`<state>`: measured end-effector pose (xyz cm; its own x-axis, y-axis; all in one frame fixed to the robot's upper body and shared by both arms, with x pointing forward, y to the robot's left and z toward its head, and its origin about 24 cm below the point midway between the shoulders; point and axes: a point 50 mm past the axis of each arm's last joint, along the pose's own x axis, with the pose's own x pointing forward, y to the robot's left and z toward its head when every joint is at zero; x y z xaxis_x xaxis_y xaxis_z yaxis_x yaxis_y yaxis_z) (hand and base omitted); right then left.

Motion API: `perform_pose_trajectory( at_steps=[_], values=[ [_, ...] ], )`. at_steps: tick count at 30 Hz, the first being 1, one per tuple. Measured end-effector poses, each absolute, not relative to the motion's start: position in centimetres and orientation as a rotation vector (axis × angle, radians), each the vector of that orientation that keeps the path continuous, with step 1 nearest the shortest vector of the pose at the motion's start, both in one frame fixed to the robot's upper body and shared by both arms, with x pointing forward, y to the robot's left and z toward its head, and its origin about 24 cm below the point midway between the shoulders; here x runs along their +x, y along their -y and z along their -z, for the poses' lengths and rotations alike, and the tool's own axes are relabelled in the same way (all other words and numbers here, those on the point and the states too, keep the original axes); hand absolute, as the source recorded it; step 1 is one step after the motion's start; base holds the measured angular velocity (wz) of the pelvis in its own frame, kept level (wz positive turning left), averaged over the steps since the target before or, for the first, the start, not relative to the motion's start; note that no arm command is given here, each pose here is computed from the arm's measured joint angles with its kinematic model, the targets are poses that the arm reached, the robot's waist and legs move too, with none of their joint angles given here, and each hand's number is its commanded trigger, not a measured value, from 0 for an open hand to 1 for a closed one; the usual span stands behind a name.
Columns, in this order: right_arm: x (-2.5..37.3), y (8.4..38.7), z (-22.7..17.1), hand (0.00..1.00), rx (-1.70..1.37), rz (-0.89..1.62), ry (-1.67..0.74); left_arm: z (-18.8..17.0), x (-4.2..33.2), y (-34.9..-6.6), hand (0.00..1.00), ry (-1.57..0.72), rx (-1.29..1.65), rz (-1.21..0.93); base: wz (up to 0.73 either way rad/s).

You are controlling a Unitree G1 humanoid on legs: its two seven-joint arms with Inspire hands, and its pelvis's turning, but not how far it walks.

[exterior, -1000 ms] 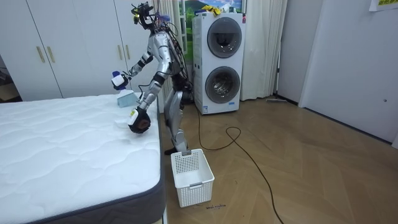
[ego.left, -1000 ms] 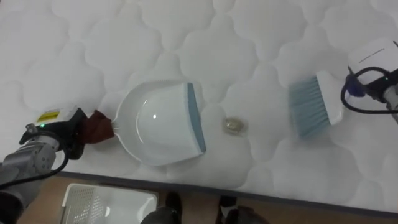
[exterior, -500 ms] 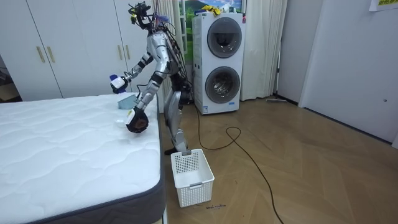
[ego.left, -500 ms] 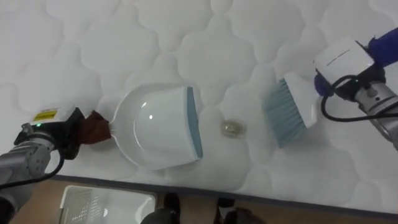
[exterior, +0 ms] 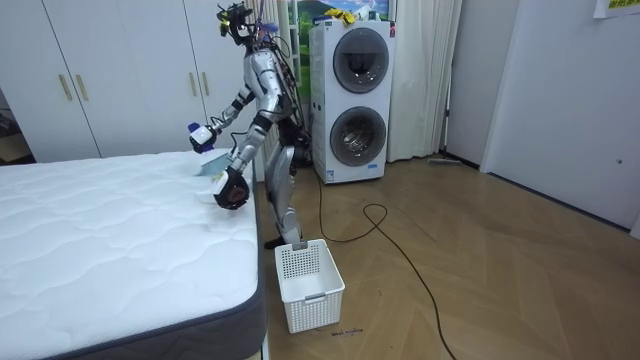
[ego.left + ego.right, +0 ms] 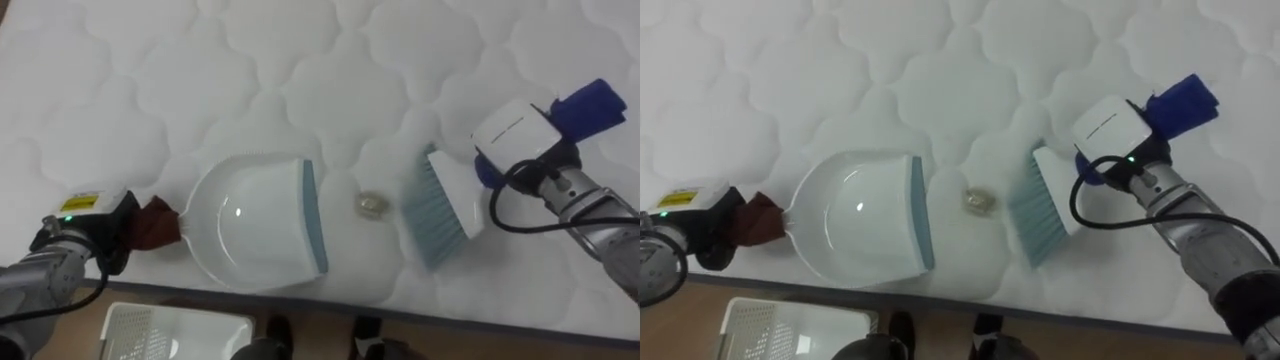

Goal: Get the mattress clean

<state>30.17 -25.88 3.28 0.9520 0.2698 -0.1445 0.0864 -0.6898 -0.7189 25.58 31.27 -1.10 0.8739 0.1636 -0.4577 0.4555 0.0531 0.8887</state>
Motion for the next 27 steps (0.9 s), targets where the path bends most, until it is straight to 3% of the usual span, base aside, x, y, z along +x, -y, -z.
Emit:
perform_pose_trajectory(
  at_steps=[14,27],
  values=[
    [28.6,26.7,-0.8,1.00,-2.315,-0.399,0.162,1.8,25.3,-30.6,1.00,-0.499,1.500,0.254,-0.01],
    [27.8,26.8,-0.5,1.00,-2.262,-0.332,0.265,2.4,25.1,-30.0,1.00,-0.501,1.503,0.274,0.00]
  ],
)
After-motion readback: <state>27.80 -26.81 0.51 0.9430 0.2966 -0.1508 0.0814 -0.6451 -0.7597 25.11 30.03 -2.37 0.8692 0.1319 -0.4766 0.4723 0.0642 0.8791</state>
